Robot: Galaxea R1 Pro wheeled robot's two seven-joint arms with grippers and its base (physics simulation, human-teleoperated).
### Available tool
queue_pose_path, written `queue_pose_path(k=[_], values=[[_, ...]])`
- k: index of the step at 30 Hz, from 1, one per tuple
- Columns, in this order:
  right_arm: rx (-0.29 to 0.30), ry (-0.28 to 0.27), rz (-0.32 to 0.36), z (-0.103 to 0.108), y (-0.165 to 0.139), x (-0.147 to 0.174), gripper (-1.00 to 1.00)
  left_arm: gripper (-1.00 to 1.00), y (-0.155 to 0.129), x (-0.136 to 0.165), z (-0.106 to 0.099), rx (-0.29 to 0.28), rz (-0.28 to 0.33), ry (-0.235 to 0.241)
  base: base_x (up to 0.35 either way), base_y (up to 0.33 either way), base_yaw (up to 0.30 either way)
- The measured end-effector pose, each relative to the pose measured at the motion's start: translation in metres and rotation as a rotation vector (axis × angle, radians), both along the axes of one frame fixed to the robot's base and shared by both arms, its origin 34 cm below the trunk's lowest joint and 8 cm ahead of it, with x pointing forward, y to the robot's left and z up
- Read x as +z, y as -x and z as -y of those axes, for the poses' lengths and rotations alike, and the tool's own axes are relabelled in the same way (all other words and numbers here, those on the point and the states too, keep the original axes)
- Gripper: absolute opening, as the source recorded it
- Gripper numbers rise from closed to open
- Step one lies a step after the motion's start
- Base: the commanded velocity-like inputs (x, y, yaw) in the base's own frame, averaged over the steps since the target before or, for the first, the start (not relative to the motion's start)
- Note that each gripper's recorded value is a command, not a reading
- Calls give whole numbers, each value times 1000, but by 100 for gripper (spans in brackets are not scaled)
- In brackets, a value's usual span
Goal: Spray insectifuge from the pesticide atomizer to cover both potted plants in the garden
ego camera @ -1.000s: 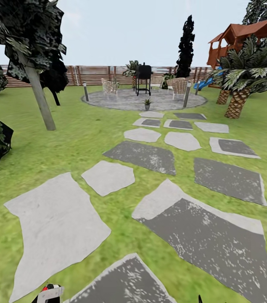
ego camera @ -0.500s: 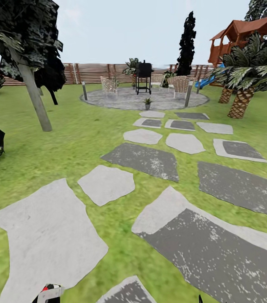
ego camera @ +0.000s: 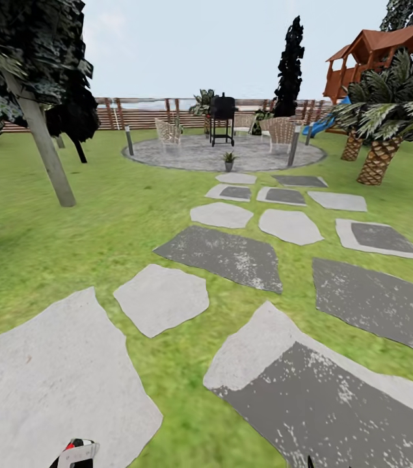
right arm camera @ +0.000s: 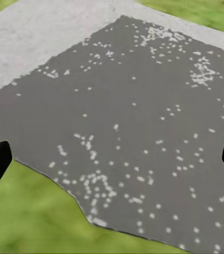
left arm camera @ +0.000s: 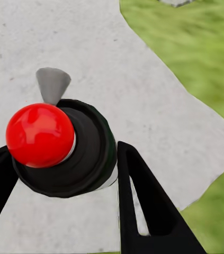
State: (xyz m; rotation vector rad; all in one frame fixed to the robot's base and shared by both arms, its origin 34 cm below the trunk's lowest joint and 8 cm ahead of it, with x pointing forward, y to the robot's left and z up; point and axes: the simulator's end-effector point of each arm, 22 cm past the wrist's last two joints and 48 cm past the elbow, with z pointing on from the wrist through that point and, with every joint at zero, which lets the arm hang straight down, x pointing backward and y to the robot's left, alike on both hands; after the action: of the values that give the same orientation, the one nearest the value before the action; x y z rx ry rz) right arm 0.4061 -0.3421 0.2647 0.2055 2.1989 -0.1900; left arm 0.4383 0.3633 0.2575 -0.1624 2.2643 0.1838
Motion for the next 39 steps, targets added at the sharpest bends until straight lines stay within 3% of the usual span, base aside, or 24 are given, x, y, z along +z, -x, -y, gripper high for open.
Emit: queue_pose_path(k=[39], values=[[4,-3,3,-2,-1,1,100,-100,-1,1,2,0,3,3,337,0,-29]])
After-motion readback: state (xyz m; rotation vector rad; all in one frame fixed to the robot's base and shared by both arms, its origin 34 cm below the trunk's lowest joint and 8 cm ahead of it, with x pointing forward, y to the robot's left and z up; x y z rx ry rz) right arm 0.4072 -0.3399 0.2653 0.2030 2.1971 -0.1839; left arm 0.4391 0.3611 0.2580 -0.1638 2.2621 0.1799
